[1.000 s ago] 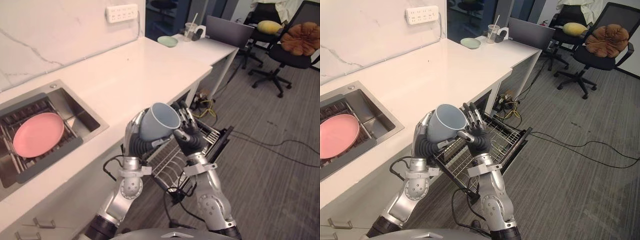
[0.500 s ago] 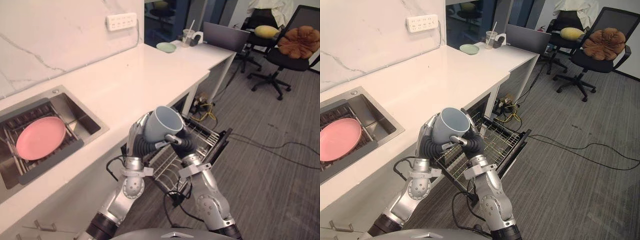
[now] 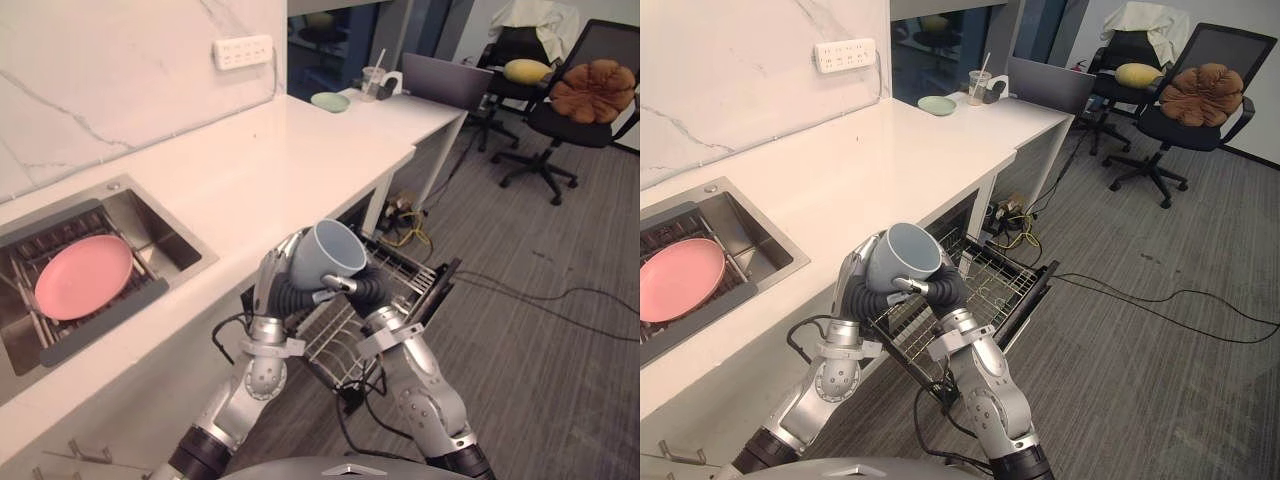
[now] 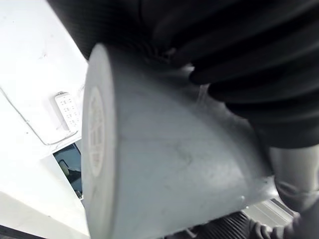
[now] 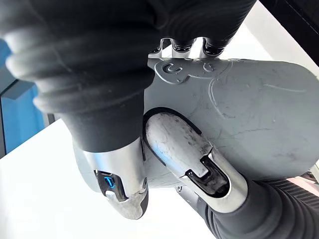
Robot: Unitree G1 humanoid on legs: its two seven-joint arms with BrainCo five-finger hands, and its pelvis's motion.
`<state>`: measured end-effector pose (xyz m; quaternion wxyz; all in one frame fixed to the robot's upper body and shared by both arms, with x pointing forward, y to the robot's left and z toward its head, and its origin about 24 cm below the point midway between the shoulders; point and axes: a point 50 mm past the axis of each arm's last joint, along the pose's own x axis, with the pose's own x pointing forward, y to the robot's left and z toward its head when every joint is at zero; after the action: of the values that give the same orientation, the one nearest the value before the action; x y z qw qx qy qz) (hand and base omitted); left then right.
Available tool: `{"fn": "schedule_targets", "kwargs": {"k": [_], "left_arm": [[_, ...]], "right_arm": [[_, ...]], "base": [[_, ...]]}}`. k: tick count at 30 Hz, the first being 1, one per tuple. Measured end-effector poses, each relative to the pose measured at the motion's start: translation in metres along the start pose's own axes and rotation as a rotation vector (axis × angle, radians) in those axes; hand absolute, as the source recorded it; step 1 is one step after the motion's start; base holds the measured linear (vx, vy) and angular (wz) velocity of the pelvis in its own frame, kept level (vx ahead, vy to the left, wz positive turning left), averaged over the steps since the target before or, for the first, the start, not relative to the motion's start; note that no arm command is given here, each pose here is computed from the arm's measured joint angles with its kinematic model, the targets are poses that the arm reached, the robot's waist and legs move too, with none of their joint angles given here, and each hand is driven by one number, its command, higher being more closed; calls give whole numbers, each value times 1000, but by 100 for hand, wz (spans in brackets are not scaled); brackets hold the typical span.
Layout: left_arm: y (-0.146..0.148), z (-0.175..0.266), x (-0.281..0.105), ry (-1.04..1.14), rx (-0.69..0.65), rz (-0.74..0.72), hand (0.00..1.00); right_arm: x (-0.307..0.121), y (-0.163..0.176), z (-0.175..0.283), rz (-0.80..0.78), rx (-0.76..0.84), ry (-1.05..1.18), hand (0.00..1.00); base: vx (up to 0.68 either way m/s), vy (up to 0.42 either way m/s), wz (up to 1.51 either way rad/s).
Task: Walk over to the sink, pick up the cup, carry it to the dishwasher, place the cup inside the dishwasher, then close the dishwasher door
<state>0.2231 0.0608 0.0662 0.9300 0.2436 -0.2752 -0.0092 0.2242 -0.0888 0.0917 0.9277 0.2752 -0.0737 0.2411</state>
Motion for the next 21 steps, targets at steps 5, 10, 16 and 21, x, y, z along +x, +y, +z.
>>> {"fn": "schedule_targets", "kwargs": {"k": [5, 10, 16, 21], "left_arm": [[-1, -1, 2, -3, 8, -7, 100], [-2, -2, 3, 1, 11, -7, 100], [-7, 1, 1, 12, -33, -27, 0], [-7, 0, 1, 36, -58, -32, 0]], "right_arm": [[1, -1, 0, -22, 0, 0, 100], [1, 0, 1, -30, -34, 0, 100], [2, 0, 0, -73, -43, 0, 100], [2, -1, -1, -90, -59, 0, 100]], "base": [[0, 0, 0], [0, 0, 0], [0, 0, 0], [0, 0, 0]]}}
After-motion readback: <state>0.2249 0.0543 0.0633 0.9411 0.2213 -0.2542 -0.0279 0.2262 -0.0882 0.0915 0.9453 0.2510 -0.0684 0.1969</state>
